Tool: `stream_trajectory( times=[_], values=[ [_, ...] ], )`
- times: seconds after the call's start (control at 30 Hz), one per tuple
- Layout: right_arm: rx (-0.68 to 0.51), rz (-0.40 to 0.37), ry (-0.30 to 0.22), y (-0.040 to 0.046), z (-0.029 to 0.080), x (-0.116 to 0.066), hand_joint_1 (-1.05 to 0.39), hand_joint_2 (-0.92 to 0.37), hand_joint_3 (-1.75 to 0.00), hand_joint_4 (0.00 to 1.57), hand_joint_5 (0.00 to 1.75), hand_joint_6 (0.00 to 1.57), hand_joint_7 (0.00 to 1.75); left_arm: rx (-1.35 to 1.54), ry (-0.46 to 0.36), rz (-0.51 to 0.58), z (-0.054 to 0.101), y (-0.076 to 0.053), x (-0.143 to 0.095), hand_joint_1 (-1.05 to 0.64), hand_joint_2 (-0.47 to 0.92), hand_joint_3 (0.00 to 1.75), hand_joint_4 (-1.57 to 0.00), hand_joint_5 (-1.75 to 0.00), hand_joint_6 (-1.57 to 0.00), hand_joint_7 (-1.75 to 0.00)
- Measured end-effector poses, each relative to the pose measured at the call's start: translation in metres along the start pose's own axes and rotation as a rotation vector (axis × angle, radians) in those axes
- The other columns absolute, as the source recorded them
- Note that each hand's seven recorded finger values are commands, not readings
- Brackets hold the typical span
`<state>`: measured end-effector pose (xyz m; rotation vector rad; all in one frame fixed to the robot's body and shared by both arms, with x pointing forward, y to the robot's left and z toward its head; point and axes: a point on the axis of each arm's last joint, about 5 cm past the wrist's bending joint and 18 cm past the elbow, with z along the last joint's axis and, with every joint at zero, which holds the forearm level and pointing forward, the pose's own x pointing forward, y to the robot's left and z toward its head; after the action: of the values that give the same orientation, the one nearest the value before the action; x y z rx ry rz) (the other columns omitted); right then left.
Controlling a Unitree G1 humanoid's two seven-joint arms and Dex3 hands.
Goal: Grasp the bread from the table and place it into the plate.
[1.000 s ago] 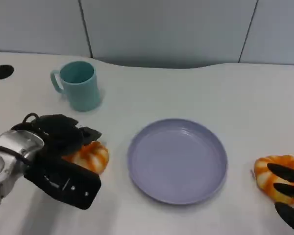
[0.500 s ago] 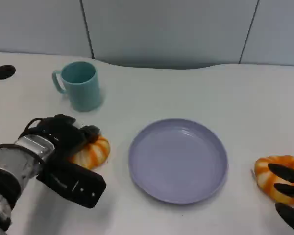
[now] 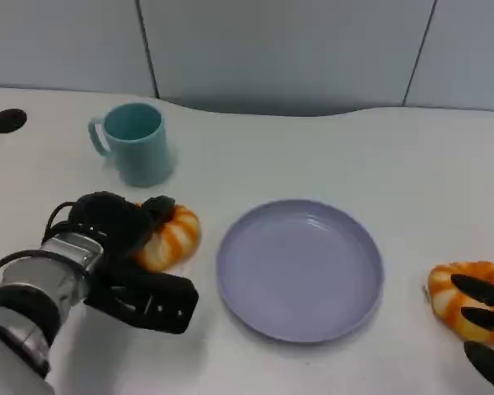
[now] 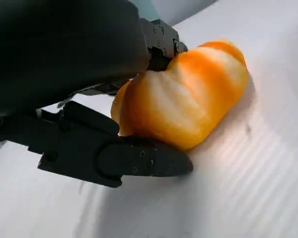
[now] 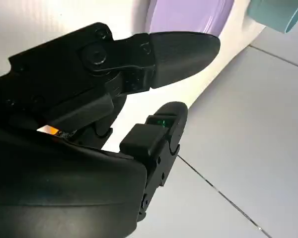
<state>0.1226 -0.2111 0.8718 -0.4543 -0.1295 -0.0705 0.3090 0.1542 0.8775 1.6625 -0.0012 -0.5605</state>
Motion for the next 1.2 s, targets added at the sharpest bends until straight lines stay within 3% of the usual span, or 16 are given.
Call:
stream_trajectory(
  times=[0.13,0.17,0.2,0.23,0.3,0.43,0.53,0.6,0.8,1.0,1.2],
  values=[
    [-0.001,-0.001,0.002,-0.0005,0.0,-0.001,-0.39,-0.92,-0.38,0.95,0.02,0.78,0.0,-0.07,0.002,0.015,-0.001,0.001,0.0,-0.15,0.89,0.06,-0.47,-1.13,-0.48,-0.05],
    [-0.001,-0.001,0.002,-0.0005,0.0,-0.001,-0.38,-0.92,-0.38,0.95,0.02,0.78,0.0,-0.072,0.002,0.016,-0.001,0.001,0.0,-0.18,0.9,0.04,-0.44,-1.4,-0.61,-0.18],
    [-0.002,-0.002,0.0,-0.0006,0.001,-0.001,-0.38,-0.92,-0.38,0.95,0.02,0.78,0.0,-0.073,-0.002,0.022,0.0,0.001,0.0,-0.21,0.9,0.02,-0.5,-1.57,-0.65,-0.45],
    [-0.002,-0.002,-0.001,-0.0008,0.001,-0.001,-0.38,-0.92,-0.37,0.95,0.02,0.78,0.0,-0.068,-0.012,0.04,0.0,0.0,0.0,-0.23,0.91,0.01,-0.57,-1.67,-0.56,-0.96],
    [-0.003,-0.004,-0.004,-0.0011,0.002,-0.002,-0.38,-0.92,-0.37,0.95,0.01,0.78,0.0,-0.055,-0.027,0.08,0.001,0.0,0.0,-0.25,0.92,0.02,-0.68,-1.73,-0.53,-1.34],
    [-0.006,-0.008,-0.009,-0.0014,0.003,-0.002,-0.38,-0.92,-0.37,0.95,0.01,0.78,0.0,-0.047,-0.039,0.095,0.001,0.0,0.0,-0.26,0.92,0.08,-0.7,-1.75,-0.61,-1.21],
    [-0.007,-0.012,-0.008,-0.0015,0.002,-0.002,-0.38,-0.92,-0.37,0.94,0.01,0.78,0.0,-0.081,-0.047,0.104,0.001,0.001,0.0,-0.29,0.92,0.22,-0.67,-1.75,-0.48,-1.43],
    [-0.008,-0.015,-0.008,-0.0014,0.002,-0.002,-0.38,-0.92,-0.37,0.94,0.01,0.78,0.0,-0.128,-0.041,0.118,0.001,0.002,0.0,-0.29,0.92,0.28,-0.66,-1.75,-0.41,-1.68],
    [-0.016,-0.015,-0.007,-0.0013,0.003,-0.002,-0.39,-0.92,-0.37,0.96,0.02,0.78,0.0,-0.253,-0.037,0.178,-0.005,0.009,-0.002,-0.23,0.92,0.19,-0.67,-1.75,-0.41,-1.74],
    [-0.018,-0.018,-0.006,-0.001,0.003,-0.001,-0.38,-0.92,-0.37,0.96,0.02,0.78,0.0,-0.316,-0.091,0.304,-0.02,0.023,-0.007,-0.17,0.9,0.16,-0.67,-1.75,-0.42,-1.75],
    [-0.016,-0.016,-0.01,-0.0002,0.003,0.001,-0.38,-0.92,-0.37,0.96,0.02,0.78,0.0,-0.345,-0.231,0.456,-0.033,0.047,-0.016,-0.2,0.9,0.16,-0.68,-1.75,-0.45,-1.75]
  ],
)
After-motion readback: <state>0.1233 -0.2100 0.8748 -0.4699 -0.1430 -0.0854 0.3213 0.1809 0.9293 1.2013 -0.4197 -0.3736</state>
